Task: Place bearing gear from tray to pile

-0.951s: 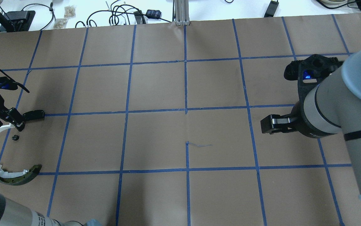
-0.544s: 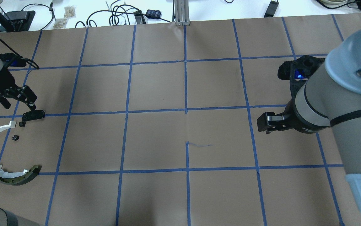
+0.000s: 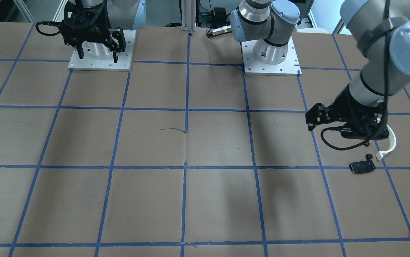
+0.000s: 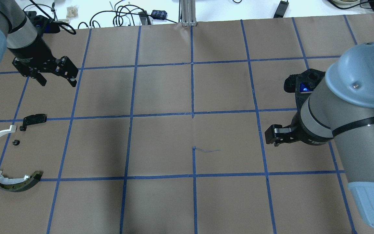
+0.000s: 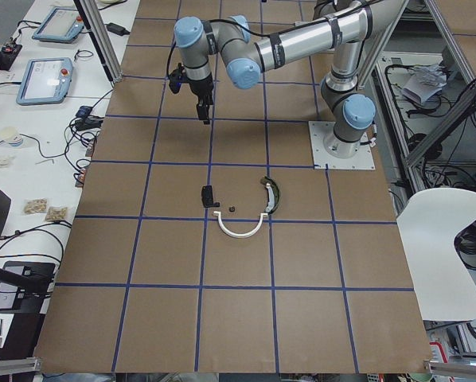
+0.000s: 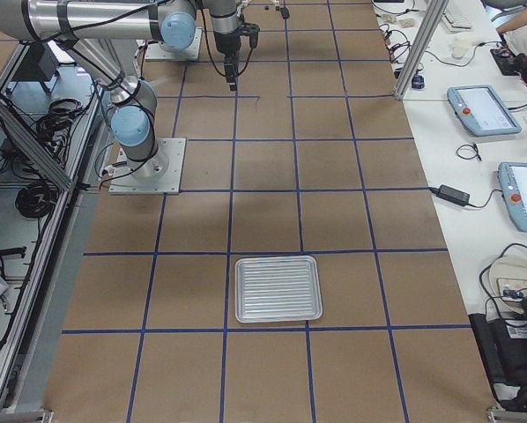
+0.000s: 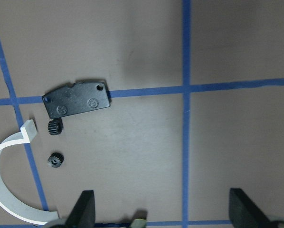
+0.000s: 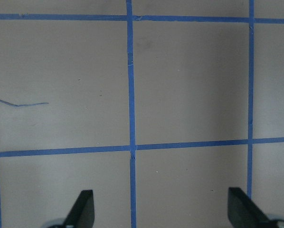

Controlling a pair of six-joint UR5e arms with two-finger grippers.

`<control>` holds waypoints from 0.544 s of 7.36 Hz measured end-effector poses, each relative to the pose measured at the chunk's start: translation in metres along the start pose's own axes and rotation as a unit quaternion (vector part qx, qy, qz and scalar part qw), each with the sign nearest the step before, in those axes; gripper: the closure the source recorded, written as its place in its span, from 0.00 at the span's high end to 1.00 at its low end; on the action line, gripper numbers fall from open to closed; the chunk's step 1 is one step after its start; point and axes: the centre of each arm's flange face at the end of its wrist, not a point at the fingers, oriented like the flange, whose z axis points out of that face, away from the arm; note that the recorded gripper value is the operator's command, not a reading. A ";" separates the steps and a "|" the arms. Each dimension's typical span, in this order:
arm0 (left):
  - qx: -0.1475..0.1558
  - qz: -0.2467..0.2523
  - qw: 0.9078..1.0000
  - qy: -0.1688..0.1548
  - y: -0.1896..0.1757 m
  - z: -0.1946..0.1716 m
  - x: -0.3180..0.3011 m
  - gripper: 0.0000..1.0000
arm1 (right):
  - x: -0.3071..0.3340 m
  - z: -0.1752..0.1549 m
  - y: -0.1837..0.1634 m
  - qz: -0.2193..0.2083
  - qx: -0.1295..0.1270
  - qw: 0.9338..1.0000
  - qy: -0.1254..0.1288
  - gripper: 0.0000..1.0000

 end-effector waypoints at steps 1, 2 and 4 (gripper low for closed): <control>0.014 -0.002 1.000 0.011 0.008 -0.014 0.035 1.00 | 0.000 0.001 0.001 0.000 -0.001 1.000 -0.001 1.00; 0.022 0.002 1.000 0.018 0.017 -0.025 0.058 1.00 | -0.001 0.001 0.002 0.000 0.000 1.000 -0.003 1.00; 0.018 0.009 1.000 0.021 0.038 -0.041 0.076 1.00 | -0.001 0.012 -0.001 0.003 0.001 1.000 -0.006 1.00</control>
